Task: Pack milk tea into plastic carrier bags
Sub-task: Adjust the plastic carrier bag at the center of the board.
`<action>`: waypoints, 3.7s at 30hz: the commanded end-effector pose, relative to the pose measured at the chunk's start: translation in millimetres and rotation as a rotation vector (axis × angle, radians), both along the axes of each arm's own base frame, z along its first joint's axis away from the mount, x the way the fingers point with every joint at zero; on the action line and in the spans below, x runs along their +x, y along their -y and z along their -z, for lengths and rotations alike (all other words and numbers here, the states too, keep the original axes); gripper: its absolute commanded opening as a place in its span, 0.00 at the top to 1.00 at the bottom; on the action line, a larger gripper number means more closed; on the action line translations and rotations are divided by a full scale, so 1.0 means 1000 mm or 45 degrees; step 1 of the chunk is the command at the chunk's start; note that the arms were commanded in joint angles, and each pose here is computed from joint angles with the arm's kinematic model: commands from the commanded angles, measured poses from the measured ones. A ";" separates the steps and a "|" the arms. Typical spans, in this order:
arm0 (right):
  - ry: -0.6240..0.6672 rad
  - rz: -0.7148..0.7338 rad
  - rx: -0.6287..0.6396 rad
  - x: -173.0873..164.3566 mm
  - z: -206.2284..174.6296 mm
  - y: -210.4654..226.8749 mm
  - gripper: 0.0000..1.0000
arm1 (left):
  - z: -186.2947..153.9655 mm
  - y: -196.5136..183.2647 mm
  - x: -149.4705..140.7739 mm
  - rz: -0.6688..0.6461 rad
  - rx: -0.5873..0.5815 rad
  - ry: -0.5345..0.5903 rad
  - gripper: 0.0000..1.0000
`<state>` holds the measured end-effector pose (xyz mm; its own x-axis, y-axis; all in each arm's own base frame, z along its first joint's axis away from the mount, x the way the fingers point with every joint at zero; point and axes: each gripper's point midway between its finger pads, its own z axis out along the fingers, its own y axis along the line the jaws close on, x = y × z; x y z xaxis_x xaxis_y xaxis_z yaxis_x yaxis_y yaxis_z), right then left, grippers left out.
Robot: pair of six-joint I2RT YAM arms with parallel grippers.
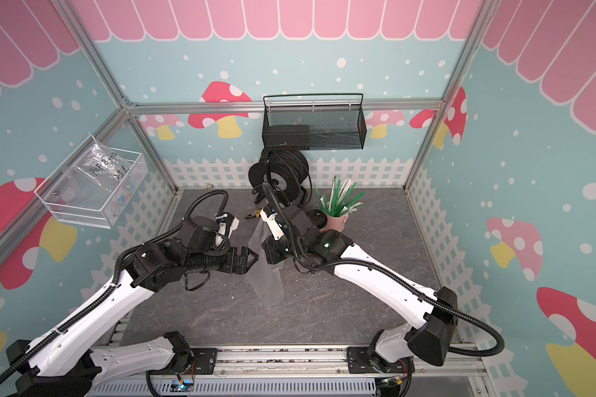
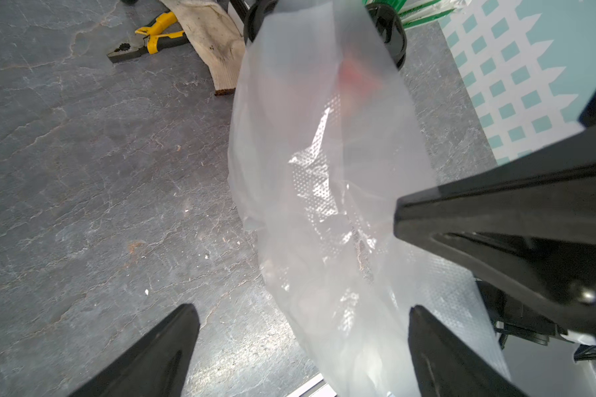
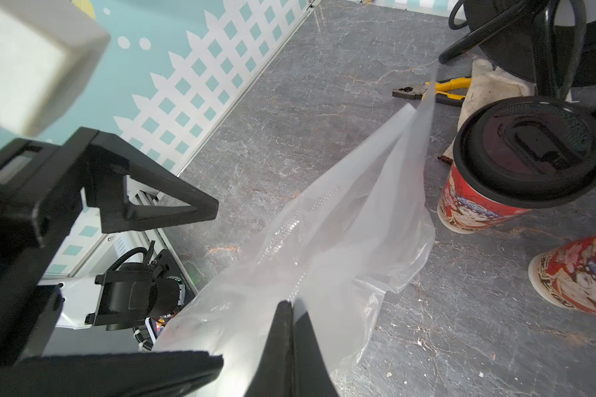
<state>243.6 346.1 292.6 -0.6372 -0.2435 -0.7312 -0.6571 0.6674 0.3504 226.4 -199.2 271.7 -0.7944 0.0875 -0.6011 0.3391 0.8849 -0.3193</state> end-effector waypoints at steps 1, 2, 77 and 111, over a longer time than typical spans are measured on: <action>0.006 -0.013 -0.003 -0.001 -0.005 -0.004 1.00 | 0.011 -0.006 -0.003 0.032 0.107 0.002 0.03; 0.004 -0.010 -0.002 0.000 -0.005 -0.004 1.00 | 0.009 -0.005 -0.003 0.037 0.113 0.011 0.02; -0.071 0.000 -0.034 0.009 0.025 0.000 1.00 | 0.022 -0.018 0.028 -0.106 0.373 0.158 0.25; -0.058 -0.009 0.002 0.011 0.027 0.003 1.00 | 0.019 -0.022 0.023 -0.227 -0.269 -0.008 0.51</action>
<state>255.2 341.1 259.8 -0.6823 -0.2531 -0.6859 -0.6292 0.6811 0.3746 251.8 -163.3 250.5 -0.7713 -0.1664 -0.6144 0.1531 0.8884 -0.4328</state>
